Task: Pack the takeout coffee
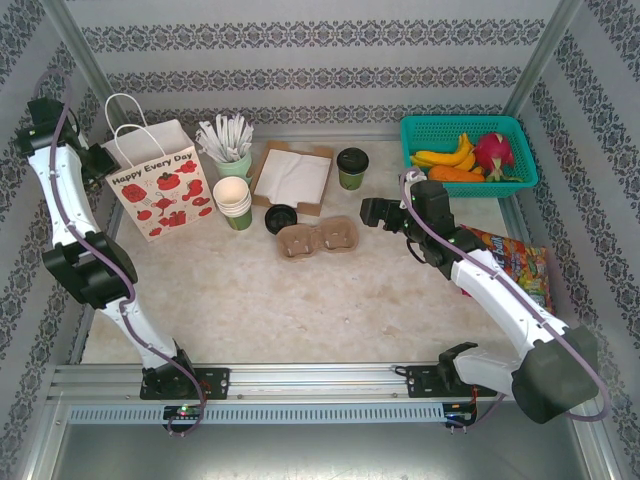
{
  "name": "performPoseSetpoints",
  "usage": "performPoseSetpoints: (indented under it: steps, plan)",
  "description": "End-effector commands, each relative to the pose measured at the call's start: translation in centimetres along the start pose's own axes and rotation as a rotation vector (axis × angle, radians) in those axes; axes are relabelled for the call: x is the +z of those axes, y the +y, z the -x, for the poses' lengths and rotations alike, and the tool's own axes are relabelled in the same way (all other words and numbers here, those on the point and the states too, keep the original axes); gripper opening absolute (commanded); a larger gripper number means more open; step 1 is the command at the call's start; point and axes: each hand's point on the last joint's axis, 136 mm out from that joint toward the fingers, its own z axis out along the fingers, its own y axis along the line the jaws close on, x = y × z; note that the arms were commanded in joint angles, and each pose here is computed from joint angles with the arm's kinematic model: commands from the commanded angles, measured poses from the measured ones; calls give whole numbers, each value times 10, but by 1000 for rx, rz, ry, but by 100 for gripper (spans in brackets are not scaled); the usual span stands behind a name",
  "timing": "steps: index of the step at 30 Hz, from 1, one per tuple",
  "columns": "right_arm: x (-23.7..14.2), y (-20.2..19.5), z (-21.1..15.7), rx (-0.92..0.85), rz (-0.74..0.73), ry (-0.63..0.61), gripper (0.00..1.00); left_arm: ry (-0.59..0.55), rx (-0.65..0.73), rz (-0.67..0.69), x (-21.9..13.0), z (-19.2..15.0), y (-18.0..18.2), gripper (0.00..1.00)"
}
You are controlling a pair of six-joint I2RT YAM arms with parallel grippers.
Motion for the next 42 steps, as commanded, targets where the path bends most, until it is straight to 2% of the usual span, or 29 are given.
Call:
performPoseSetpoints:
  steps: [1,7,9,10,16,20,24,27,35,42]
  plan:
    - [1,-4,3,-10,-16,0,98,21,30,58,-7,-3,5,32]
    - [7,-4,-2,-9,-17,23,98,-24,14,101,-35,-7,12,13]
    - [8,-4,-2,-6,-16,28,98,-27,25,99,-47,-14,12,2]
    - [9,-3,-2,-5,-13,31,98,-35,22,104,-54,-18,14,0]
    - [12,2,-4,-6,8,53,98,-39,-42,33,-81,-61,8,0]
    - [16,3,-10,13,13,81,98,-54,-105,61,-98,-91,19,0]
    - [19,5,-17,24,22,105,98,-51,-143,-34,-111,-124,10,0]
    - [24,4,-28,25,14,129,98,-42,-155,-28,-121,-150,15,0]
    - [44,6,-56,49,-17,213,98,-46,-144,-11,-142,-201,28,0]
    - [66,42,-92,-46,31,379,96,45,-93,-177,-148,-242,1,0]
